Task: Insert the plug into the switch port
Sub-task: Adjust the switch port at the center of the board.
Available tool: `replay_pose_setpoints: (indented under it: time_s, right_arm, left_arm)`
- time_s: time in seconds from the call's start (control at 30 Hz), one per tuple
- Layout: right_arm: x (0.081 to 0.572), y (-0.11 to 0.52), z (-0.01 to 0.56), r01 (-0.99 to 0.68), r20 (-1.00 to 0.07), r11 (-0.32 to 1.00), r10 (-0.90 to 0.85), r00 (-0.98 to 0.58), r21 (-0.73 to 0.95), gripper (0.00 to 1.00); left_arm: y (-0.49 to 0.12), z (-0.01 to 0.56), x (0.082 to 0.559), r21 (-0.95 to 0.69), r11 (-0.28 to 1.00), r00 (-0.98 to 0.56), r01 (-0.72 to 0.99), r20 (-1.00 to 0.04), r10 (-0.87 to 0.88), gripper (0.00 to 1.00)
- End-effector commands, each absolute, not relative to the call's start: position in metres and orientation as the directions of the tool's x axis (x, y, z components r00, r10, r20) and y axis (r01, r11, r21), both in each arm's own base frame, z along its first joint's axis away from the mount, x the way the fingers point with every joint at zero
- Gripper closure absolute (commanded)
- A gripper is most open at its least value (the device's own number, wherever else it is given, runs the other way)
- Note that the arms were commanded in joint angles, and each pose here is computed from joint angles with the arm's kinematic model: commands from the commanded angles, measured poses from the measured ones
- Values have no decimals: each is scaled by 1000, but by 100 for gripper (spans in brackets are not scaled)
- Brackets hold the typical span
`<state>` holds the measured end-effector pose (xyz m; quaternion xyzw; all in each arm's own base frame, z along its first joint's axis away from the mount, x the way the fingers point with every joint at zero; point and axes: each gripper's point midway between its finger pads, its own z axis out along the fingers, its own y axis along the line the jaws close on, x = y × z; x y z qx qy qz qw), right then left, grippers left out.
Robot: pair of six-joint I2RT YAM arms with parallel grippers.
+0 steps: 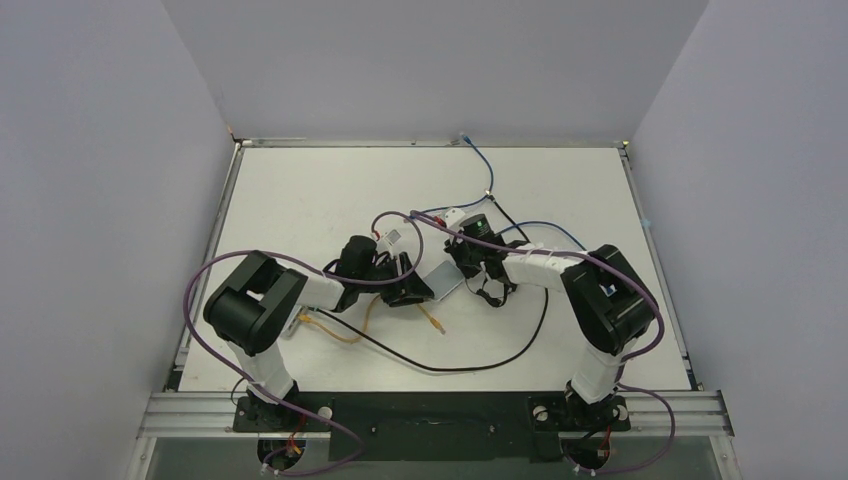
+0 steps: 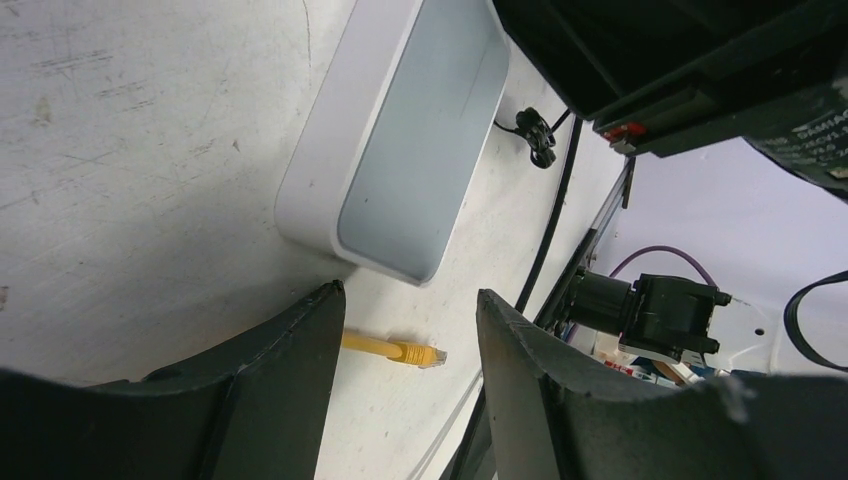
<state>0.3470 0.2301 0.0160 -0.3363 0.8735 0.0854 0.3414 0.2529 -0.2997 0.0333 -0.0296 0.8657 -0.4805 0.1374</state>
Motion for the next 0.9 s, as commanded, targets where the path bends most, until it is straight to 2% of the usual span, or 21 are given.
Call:
replay_pose_setpoints:
  time_s: [0.0,0.5,0.87]
  right_arm:
    - [341,243,32,-637,-697,769,-484,-529,-51,100]
    - [300,248,37,-597,-719,802,-426,-549,-20,100]
    - [278,258,33,-550,-740,830,-310,-596,95,100]
  left_arm:
    - [-284,14,255,-797,603,-955,42,-210,-210,50]
    - [-281,18,262,-791,611,-948,34,-219,-231,50]
    - [-278,29,276,-783,620,-945,50,-238,-224,50]
